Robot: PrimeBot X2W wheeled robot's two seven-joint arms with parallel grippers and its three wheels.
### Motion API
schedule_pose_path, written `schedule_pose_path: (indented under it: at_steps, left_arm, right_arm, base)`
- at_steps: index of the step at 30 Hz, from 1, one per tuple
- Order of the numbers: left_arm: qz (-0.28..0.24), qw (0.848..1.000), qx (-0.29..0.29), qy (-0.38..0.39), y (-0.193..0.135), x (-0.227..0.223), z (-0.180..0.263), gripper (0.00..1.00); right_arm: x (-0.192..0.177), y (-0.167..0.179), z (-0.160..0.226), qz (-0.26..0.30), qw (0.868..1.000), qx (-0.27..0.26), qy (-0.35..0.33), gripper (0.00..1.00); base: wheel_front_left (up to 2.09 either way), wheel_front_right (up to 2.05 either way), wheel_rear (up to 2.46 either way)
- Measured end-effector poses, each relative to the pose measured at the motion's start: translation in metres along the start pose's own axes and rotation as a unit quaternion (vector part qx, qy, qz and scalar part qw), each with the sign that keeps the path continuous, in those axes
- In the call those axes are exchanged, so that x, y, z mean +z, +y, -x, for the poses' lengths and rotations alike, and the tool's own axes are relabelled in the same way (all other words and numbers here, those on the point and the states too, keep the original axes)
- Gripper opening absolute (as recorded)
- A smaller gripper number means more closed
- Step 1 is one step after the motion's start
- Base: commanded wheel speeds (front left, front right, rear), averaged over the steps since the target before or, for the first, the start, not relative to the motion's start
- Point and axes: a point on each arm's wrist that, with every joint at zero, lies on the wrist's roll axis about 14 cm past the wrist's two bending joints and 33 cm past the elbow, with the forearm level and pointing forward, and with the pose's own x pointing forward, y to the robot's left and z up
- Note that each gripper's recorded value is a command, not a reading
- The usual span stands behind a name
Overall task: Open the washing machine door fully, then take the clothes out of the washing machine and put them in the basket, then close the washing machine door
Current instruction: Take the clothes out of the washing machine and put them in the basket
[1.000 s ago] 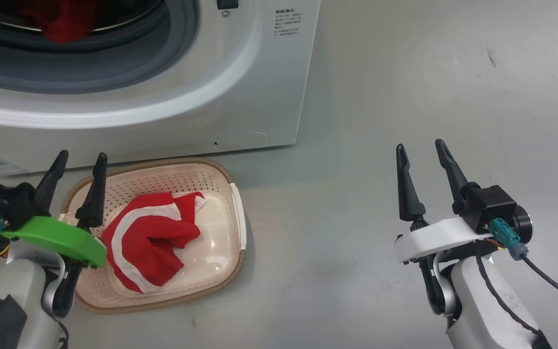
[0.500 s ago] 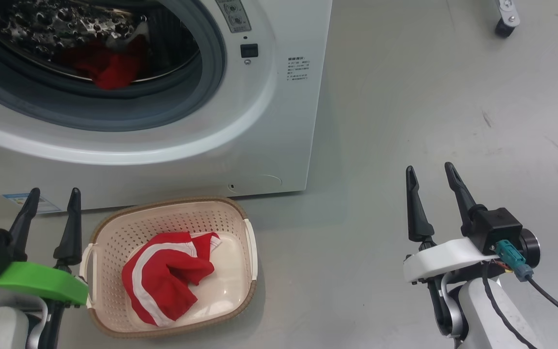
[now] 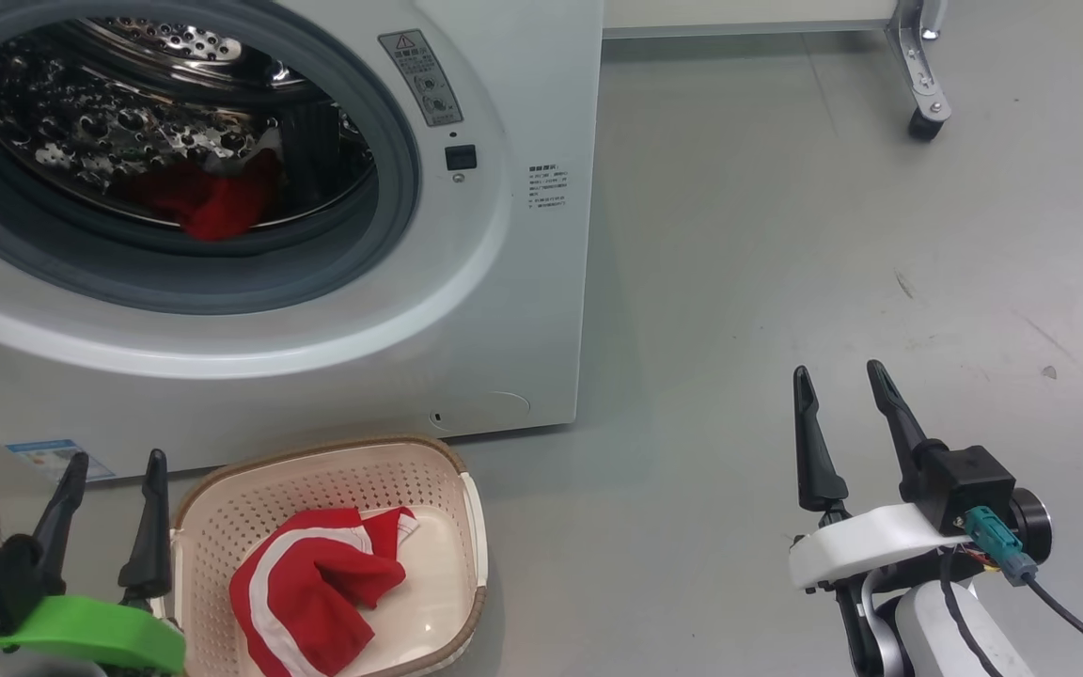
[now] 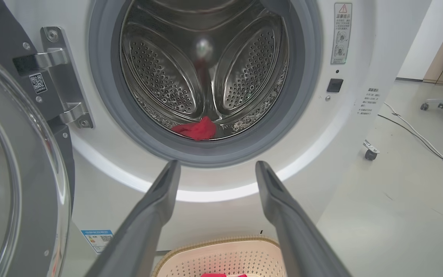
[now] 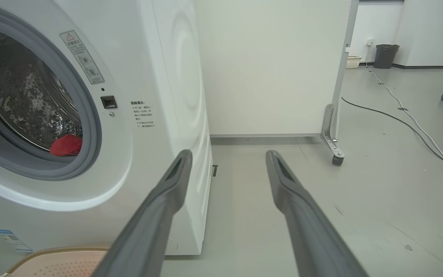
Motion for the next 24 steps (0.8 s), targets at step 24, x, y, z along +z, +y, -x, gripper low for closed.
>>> schedule_pose_path:
  at_steps: [24]
  left_arm:
    - [-0.004,1.0,0.0,-0.002,-0.009,-0.004,0.013,1.0]
  right_arm:
    - [0.002,-0.006,0.01,0.002,1.0,-0.009,-0.003,1.0]
  base:
    - [0.0,0.0,0.0]
